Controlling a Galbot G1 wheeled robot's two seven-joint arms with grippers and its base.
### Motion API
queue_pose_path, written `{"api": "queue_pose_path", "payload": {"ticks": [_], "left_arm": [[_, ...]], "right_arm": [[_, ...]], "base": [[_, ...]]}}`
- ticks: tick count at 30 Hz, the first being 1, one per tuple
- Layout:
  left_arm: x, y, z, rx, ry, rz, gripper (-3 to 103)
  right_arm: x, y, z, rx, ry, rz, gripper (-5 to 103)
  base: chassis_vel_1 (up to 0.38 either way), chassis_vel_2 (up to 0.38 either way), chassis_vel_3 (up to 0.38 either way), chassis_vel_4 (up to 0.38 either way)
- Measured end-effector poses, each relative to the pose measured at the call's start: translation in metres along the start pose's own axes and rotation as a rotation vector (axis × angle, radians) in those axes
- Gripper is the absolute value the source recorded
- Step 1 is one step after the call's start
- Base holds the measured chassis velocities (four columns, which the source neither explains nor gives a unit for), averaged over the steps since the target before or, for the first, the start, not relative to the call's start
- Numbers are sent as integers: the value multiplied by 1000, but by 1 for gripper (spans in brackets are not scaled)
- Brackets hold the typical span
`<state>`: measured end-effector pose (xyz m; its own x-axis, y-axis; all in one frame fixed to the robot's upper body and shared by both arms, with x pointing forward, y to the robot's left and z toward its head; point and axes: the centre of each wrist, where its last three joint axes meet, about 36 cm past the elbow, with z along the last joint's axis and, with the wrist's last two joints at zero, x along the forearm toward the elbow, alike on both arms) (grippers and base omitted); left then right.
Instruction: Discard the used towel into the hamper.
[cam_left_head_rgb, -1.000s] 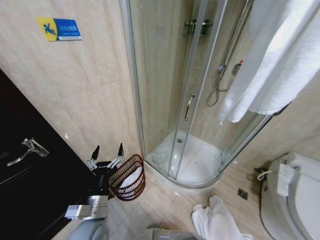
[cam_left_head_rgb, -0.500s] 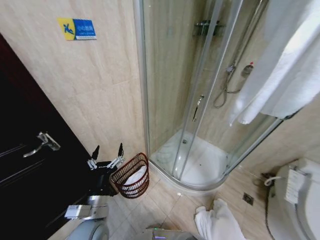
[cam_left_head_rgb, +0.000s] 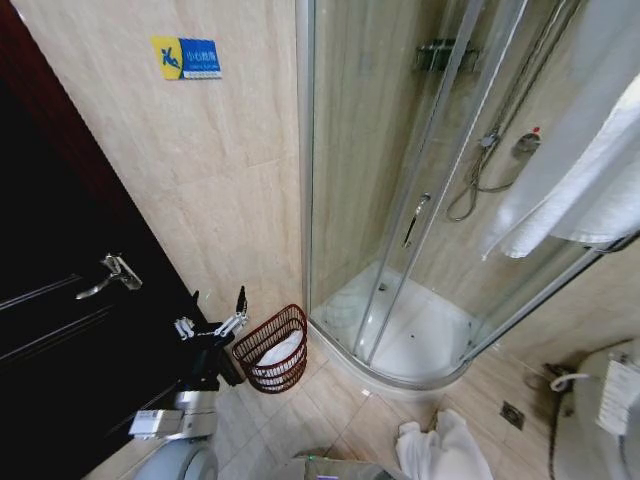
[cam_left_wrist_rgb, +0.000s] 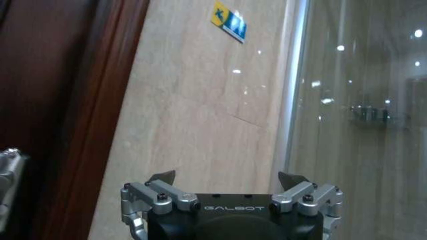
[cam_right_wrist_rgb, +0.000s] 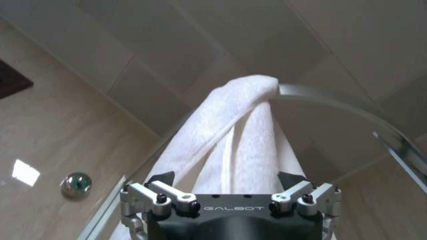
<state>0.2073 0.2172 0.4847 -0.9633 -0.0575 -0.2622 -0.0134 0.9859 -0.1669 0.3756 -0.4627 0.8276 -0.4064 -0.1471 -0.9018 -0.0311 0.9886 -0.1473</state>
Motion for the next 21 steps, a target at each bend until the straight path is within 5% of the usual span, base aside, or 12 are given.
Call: {"api": "queue_pose_path", "payload": {"ticks": [10,14,18,21], "left_arm": [[0,0,0,0,0,0,100],[0,0,0,0,0,0,100],[0,0,0,0,0,0,100],[0,0,0,0,0,0,100]], "right_arm": [[-33,-6,-27,-106,18,-9,102],[-41,-4,-30,-100,46,6,96],[-43,-8,-24,0,87,60,90],[-42,-21,-18,235,87,102,90]], "base": [[55,55,69,70],[97,76,82,90],[103,103,88,111],[108,102,94,89]]}}
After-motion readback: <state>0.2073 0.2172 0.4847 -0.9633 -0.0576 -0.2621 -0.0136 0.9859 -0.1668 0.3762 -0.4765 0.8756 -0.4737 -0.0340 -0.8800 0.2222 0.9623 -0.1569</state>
